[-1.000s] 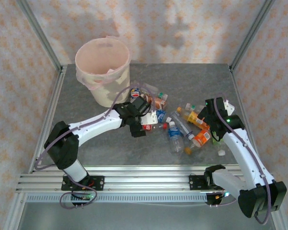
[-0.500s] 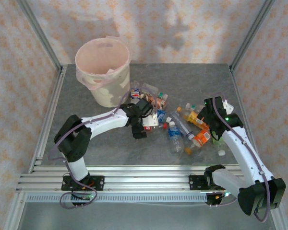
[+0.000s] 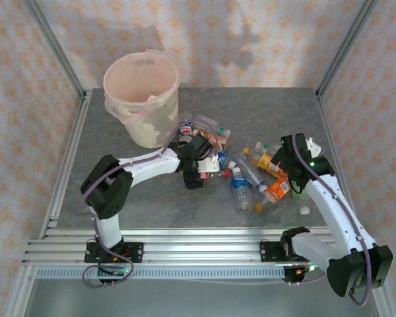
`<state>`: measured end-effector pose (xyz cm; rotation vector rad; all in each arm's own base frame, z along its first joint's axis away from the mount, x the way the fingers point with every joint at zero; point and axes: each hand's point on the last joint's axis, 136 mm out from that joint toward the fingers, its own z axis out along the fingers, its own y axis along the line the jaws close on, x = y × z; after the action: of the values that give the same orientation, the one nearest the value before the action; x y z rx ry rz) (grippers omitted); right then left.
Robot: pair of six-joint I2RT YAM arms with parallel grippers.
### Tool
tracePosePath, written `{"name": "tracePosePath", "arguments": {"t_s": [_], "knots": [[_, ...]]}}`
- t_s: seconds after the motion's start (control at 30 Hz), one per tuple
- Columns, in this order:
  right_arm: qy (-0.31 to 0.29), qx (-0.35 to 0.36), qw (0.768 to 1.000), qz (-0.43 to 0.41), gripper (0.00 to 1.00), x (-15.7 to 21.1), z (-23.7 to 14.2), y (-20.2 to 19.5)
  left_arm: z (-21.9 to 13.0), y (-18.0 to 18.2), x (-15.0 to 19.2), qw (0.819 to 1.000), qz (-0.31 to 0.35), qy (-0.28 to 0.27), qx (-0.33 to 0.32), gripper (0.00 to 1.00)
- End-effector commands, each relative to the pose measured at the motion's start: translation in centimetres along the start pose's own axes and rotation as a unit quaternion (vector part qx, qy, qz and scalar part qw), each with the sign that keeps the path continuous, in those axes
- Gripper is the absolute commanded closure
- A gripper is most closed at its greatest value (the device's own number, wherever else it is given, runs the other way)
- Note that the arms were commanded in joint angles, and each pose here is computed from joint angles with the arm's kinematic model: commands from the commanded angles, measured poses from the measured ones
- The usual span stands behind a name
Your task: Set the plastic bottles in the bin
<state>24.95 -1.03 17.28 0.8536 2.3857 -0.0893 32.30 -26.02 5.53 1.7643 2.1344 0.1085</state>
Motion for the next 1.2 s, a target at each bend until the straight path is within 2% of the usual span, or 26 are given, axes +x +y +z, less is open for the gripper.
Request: {"name": "tracePosePath", "arguments": {"t_s": [0.0,0.3,0.57,0.87,1.1,1.17], "knots": [[-0.004,0.015,1.0,-0.002,0.01,0.2,0.2,-0.6,-0.1,1.1,-0.2,1.0,0.0,0.002,-0.018,0.0],[-0.005,0.014,1.0,-0.001,0.01,0.2,0.2,-0.6,0.6,0.1,0.7,1.0,-0.011,0.012,-0.005,0.0],[-0.004,0.015,1.0,-0.002,0.01,0.2,0.2,-0.6,1.3,-1.4,1.7,0.999,-0.018,0.033,0.021,0.06],[-0.005,0.016,1.0,-0.001,0.01,0.2,0.2,-0.7,1.8,-1.8,1.6,0.998,-0.021,0.041,0.035,0.22],[-0.004,0.017,1.0,-0.004,0.01,0.3,0.4,-0.7,2.0,-1.9,1.4,0.998,-0.024,0.042,0.04,0.27],[-0.004,0.017,1.0,-0.004,0.01,0.3,0.4,-0.7,2.9,-2.3,1.9,0.997,-0.022,0.056,0.049,0.3]]}}
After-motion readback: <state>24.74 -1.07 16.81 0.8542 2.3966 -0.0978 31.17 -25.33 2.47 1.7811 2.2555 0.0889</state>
